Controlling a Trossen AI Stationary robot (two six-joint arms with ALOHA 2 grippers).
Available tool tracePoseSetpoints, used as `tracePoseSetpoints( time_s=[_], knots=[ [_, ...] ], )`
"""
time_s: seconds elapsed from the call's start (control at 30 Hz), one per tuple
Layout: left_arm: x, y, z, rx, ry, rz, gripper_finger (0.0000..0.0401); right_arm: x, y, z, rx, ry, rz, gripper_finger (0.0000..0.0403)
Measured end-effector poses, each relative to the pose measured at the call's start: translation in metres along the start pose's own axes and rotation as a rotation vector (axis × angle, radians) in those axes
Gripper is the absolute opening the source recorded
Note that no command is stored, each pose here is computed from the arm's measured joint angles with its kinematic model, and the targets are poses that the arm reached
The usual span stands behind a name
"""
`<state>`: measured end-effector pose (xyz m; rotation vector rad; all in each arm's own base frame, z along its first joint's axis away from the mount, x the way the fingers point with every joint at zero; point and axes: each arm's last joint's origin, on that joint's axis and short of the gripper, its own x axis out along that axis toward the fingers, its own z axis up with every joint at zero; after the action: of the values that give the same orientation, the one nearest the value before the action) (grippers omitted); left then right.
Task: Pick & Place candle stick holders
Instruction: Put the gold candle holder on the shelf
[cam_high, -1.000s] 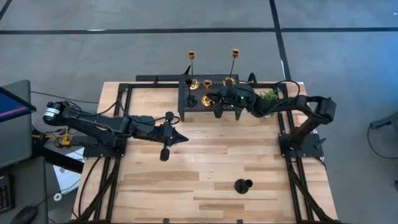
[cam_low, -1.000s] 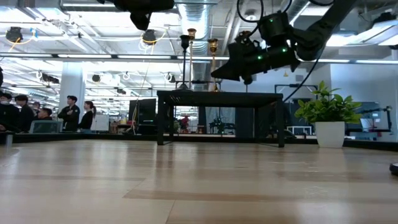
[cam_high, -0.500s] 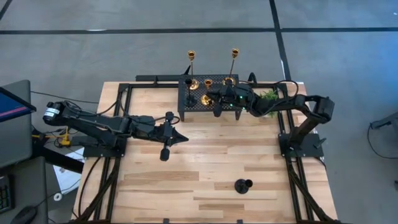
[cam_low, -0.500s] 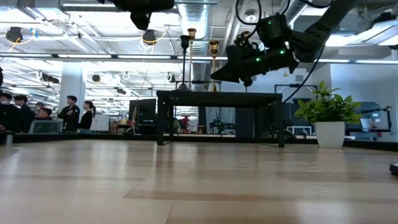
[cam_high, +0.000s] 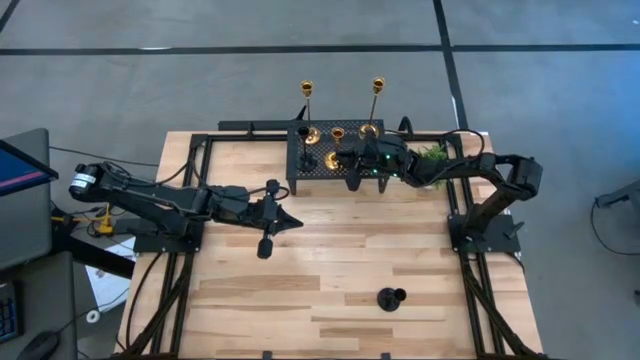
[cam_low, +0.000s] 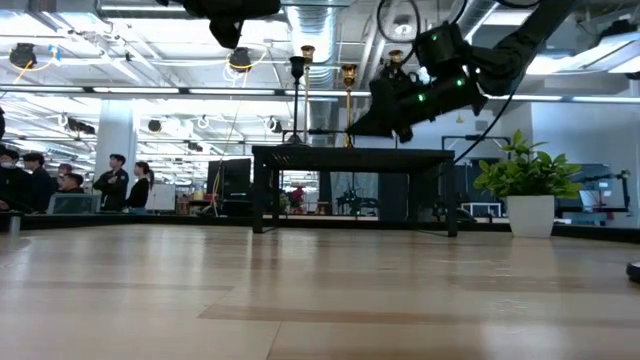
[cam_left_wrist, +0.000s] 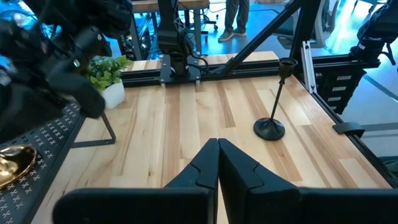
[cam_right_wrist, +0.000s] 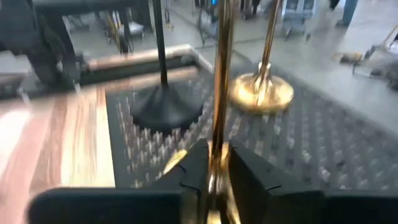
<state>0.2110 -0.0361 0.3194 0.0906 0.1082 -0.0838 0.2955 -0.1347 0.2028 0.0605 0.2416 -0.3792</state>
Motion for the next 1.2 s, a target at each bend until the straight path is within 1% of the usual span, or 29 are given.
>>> tracePoseSetpoints(
  time_s=[0.07, 0.13, 0.3, 0.5, 0.7, 0.83, 0.93, 1.03, 1.07, 1.2],
  knots=[
    [0.000, 0.000, 0.000, 0.000, 0.000, 0.000, 0.0007, -0.001, 0.000, -0.002, 0.000, 0.021, 0.000, 0.0065],
    [0.000, 0.000, 0.000, 0.000, 0.000, 0.000, 0.0006, -0.002, 0.000, 0.003, -0.001, 0.005, -0.001, 0.0078],
    [0.000, 0.000, 0.000, 0.000, 0.000, 0.000, 0.0005, -0.003, -0.001, 0.001, -0.002, 0.024, -0.003, 0.0101],
    [0.000, 0.000, 0.000, -0.004, 0.000, 0.000, 0.0006, -0.011, 0.001, 0.012, -0.035, -0.006, 0.002, 0.0108],
    [0.000, 0.000, 0.000, -0.005, 0.000, 0.000, 0.0007, -0.035, 0.009, 0.034, -0.045, -0.033, 0.025, 0.0107],
    [0.000, 0.000, 0.000, -0.004, 0.000, 0.000, 0.0006, -0.058, 0.016, 0.042, -0.092, 0.033, 0.051, 0.0090],
    [0.000, 0.000, 0.000, -0.004, 0.000, 0.000, 0.0005, -0.078, 0.022, 0.045, -0.126, 0.098, 0.076, 0.0057],
    [0.000, 0.000, 0.000, -0.003, 0.000, 0.000, 0.0006, -0.097, 0.029, 0.045, -0.157, 0.161, 0.108, 0.0016],
    [0.000, 0.000, 0.000, -0.003, 0.000, 0.000, 0.0006, -0.103, 0.031, 0.046, -0.161, 0.174, 0.119, 0.0008],
    [0.009, -0.001, -0.006, 0.003, 0.034, -0.002, 0.0007, -0.124, 0.042, 0.048, -0.169, 0.198, 0.168, 0.0004]
  ],
)
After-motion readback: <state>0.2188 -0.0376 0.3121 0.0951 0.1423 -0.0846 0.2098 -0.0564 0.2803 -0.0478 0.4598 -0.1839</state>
